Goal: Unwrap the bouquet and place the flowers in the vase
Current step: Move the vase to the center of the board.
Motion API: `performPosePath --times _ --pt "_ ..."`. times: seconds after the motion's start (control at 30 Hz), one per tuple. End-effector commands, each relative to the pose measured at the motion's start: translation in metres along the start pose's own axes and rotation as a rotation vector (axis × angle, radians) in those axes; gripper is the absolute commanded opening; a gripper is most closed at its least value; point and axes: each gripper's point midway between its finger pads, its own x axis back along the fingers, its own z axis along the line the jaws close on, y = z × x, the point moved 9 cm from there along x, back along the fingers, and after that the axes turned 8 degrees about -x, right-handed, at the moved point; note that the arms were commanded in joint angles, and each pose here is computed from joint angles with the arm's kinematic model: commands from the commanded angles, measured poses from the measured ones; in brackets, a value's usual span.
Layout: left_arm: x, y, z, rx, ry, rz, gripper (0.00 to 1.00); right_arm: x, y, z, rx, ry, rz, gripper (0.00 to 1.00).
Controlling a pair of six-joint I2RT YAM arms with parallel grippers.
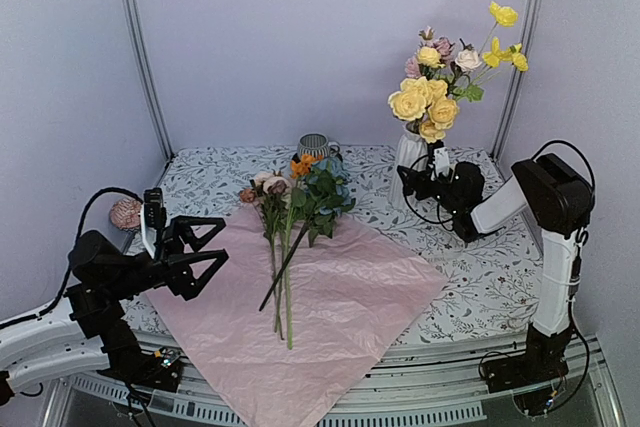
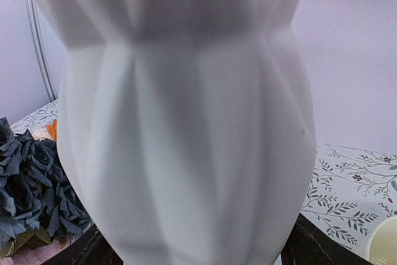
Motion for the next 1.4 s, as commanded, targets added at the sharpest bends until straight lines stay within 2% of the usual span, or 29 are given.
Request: performPosePath --times 0.0,0.3,0.4,0.7,0.83,1.07,1.37 --pt "-0.003 0.007 -0.002 -0.017 -0.009 -0.018 0.98 -0.019 0.037 0.003 0.005 0.06 -0.167 0.73" --pt "-0.005 0.006 -0.001 -0.021 0.003 -0.009 0.98 -0.04 0.037 0.001 0.031 0.059 -0.136 0.77" --pt "-0.006 0.007 -0.001 -0.023 0.003 -0.008 0.98 -0.041 0.038 0.001 0.039 0.061 -0.133 0.84" --pt "-0.007 0.005 0.0 -0.019 -0.001 -0.005 0.98 -0.039 0.037 0.001 0.043 0.057 -0.112 0.92" --pt "-0.007 0.006 0.0 -0.017 -0.003 -0.008 0.98 -0.037 0.037 0.001 0.04 0.046 -0.101 1.0" --pt "-0.005 0.004 0.0 -0.012 -0.001 -0.01 0.98 -0.02 0.04 0.004 0.036 0.044 -0.099 0.99" --pt "-0.008 -0.002 0.005 0.009 0.049 0.032 0.98 0.032 0.033 0.015 -0.045 0.089 -0.09 0.99"
